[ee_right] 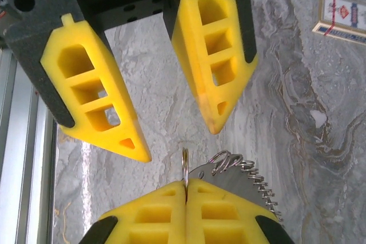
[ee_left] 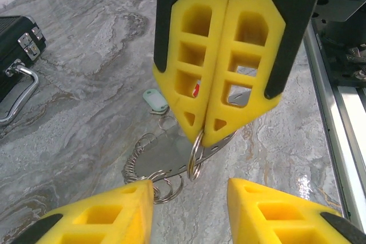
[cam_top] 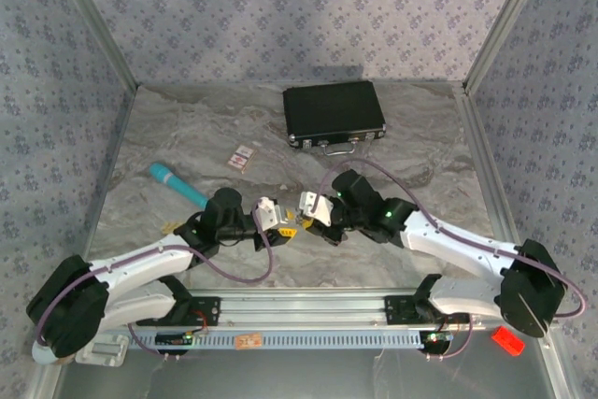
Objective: Put the keys on the keyring
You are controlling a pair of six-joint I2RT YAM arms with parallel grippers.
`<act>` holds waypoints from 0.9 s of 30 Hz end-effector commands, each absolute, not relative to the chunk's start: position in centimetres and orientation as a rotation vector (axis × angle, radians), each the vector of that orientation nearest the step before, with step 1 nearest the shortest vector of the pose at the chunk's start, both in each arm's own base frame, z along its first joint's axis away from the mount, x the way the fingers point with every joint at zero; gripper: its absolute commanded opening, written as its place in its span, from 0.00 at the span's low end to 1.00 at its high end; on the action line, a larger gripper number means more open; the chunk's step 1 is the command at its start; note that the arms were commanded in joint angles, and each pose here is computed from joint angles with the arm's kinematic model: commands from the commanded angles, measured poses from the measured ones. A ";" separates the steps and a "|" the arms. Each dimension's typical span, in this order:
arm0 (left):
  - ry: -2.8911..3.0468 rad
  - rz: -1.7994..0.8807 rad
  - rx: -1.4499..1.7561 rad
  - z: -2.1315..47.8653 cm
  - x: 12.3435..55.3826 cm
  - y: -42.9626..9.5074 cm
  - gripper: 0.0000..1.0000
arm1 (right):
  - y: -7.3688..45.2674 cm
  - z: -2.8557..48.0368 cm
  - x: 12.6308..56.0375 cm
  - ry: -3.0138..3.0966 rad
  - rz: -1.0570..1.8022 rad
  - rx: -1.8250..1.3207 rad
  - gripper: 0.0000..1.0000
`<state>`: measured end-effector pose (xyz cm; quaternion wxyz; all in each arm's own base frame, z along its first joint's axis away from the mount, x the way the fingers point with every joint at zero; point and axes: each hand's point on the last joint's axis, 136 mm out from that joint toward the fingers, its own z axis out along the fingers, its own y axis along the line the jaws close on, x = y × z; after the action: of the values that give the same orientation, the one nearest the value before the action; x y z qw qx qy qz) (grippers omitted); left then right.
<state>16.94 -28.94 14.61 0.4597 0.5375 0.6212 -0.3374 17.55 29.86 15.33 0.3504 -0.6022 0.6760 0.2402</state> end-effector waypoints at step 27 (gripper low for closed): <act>1.474 -0.904 1.366 15.1 15.8 -29.6 0.05 | 31.8 16.4 16.2 1.647 0.573 -1.806 0.00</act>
<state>16.29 -29.09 13.94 0.4403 0.5445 0.6215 -0.3513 17.21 31.09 15.97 0.3123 -0.6744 0.6424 0.1871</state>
